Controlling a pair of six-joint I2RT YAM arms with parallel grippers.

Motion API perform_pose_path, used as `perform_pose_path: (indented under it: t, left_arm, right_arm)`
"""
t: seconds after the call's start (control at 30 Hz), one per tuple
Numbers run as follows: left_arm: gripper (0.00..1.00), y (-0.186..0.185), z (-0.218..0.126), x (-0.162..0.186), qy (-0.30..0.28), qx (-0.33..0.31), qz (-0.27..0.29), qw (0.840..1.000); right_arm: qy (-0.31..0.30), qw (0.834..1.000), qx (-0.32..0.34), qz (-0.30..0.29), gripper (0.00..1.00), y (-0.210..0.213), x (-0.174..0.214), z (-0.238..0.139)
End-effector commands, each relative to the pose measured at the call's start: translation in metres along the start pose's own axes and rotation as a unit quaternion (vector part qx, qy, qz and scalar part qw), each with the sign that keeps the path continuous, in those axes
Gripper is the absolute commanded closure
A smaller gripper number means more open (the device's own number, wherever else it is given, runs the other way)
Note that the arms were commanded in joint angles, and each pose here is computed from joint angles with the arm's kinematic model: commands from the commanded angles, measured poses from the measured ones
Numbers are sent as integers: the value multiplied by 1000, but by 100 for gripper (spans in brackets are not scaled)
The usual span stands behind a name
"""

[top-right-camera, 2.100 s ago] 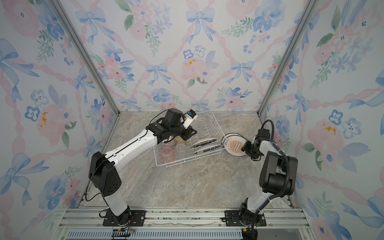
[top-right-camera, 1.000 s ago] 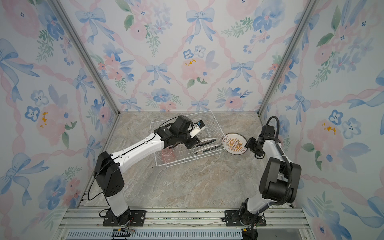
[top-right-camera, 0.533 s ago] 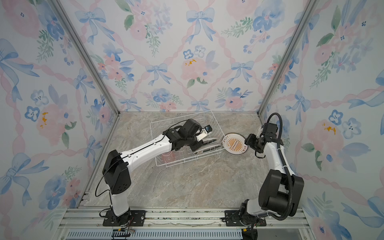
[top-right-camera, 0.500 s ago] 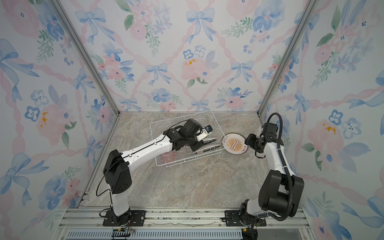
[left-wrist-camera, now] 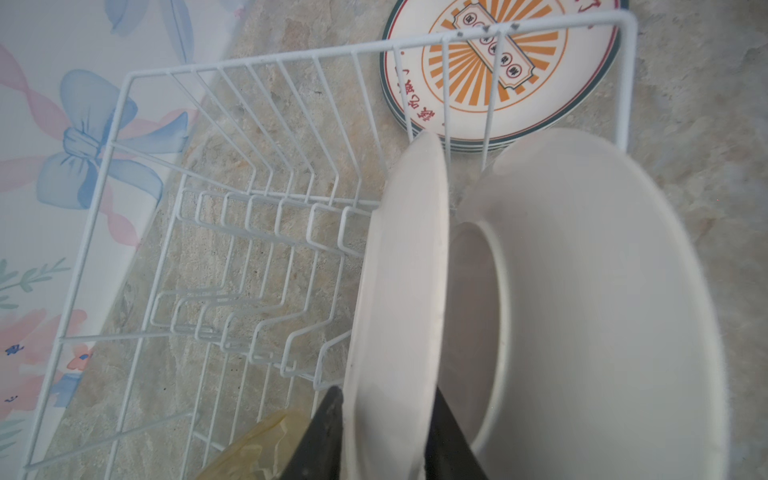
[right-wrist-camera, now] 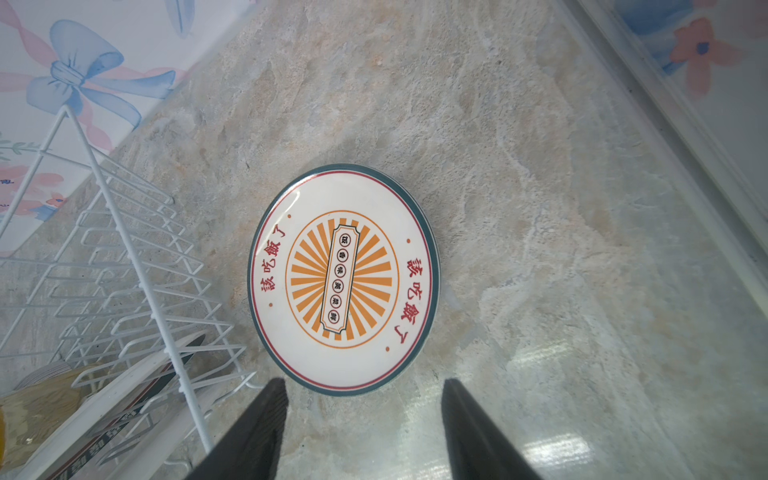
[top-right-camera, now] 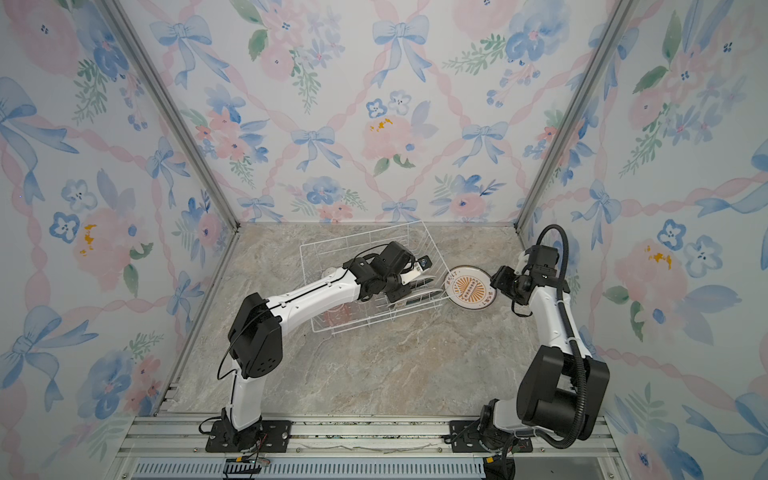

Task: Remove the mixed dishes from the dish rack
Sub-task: 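Reach the left gripper into the rack and grasp the upright green-rimmed plate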

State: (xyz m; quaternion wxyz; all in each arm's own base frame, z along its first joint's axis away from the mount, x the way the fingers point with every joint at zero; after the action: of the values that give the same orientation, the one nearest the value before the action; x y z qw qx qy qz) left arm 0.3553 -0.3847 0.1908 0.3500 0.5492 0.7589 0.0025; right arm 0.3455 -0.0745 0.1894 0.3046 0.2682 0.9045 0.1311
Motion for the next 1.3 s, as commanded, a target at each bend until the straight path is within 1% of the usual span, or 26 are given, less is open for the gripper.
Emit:
perform_pose_path:
  t: [0.0,0.13,0.17,0.23,0.27,0.3,0.7,0.9,1.1,1.27]
  left_arm:
    - [75,2,7,-2,18,-24,23,999]
    - [81,6,17,-2,39,-59,44,997]
    - [85,6,19,-2,42,-66,51,996]
    - [89,8,21,-3,47,-75,56,994]
    - [94,8,21,-4,46,-76,58,994]
    - [96,8,21,-5,44,-76,58,995]
    - [100,0,21,-7,30,-45,61,997]
    - [100,2,21,-8,29,-49,62,996]
    - [100,15,3,-18,2,-50,42,998]
    - [100,29,-20,-28,-27,-55,25,998]
  right_arm:
    - [1,1000,-5,-3,38,-1,2,-10]
    - [-2,1000,-10,2,38,-1,2,-8]
    - [-1,1000,-11,3,38,-1,2,-7]
    - [0,1000,-15,4,38,0,1,-6]
    - [1,1000,-15,4,38,0,1,-5]
    - [-1,1000,-16,3,38,0,1,-6]
    - [-2,1000,-19,4,38,0,1,-6]
    - [-4,1000,-19,3,38,0,4,-8]
    - [-2,1000,-20,5,38,0,4,-6]
    - [-5,1000,-23,3,38,1,3,-8]
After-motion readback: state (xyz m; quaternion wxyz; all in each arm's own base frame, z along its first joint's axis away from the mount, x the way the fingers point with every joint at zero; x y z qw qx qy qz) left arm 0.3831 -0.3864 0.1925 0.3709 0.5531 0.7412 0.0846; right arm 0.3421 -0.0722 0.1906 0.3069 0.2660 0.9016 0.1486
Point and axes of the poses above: each gripper's point midway between its finger pads, its own z axis out along the fingers, its own y axis along the line the jaws close on, x = y × z, the point moved 4 cm from there along -z, back along the fingers, and after that the axes turned 4 degrees about z, right-handed, at the moved point
